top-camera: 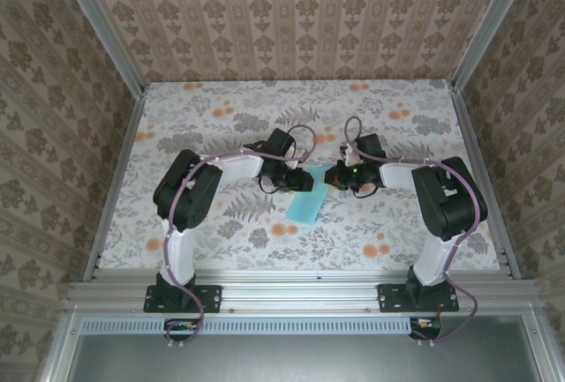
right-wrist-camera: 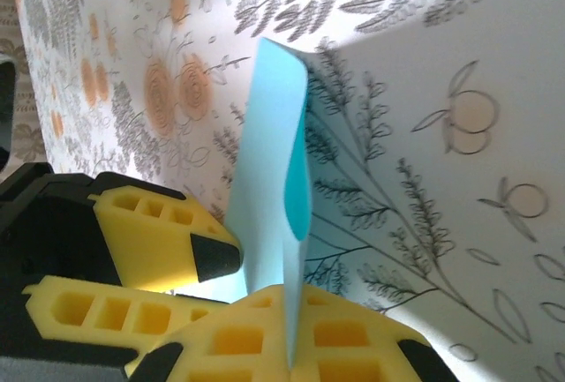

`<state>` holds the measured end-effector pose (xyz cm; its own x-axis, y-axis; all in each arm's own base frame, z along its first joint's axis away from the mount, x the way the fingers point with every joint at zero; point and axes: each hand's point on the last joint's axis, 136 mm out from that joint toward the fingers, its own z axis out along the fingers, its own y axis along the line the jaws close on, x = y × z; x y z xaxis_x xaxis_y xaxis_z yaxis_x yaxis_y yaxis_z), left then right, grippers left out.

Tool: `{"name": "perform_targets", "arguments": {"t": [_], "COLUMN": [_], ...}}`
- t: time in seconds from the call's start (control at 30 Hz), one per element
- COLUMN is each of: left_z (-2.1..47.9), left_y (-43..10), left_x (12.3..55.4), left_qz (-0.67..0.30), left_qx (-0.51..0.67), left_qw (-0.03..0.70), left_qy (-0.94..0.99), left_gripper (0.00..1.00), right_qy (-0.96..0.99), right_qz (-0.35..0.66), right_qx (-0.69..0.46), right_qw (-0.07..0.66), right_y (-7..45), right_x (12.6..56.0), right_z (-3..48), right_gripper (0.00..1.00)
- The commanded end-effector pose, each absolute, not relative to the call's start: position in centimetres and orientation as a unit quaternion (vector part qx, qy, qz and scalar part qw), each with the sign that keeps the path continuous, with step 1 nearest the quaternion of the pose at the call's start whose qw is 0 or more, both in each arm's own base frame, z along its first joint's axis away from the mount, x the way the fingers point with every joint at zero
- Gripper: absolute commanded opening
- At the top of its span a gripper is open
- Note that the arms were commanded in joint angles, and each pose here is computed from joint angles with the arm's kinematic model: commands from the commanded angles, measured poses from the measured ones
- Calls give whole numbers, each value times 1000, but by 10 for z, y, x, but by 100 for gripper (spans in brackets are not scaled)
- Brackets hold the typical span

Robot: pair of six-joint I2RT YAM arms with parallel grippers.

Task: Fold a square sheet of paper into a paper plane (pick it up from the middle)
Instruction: Fold the triangle a second time at the center of the table.

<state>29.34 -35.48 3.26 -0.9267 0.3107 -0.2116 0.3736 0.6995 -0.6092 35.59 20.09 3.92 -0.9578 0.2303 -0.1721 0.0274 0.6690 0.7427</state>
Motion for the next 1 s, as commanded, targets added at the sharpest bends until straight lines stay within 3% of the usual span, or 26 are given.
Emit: {"name": "perform_targets", "arguments": {"t": [0.0,0.37,0.97], "left_z": [63,128,178], "left_y": [-335,-302,-303], "left_x": [295,299,269], "left_qz": [-327,-353,-475], "left_qx": [162,133,95], "left_qw": [59,121,136], "left_qy": [929,918,864], "left_gripper": [48,69,75], "right_qy": [891,830,757], "right_qz": [425,522,604], "right_qx": [51,49,106], "right_qw": [150,190,224], "right_y": [204,214,202], "right_x": [358,369,390], "right_z": [71,158,244], "right_gripper": [3,1,0]}}
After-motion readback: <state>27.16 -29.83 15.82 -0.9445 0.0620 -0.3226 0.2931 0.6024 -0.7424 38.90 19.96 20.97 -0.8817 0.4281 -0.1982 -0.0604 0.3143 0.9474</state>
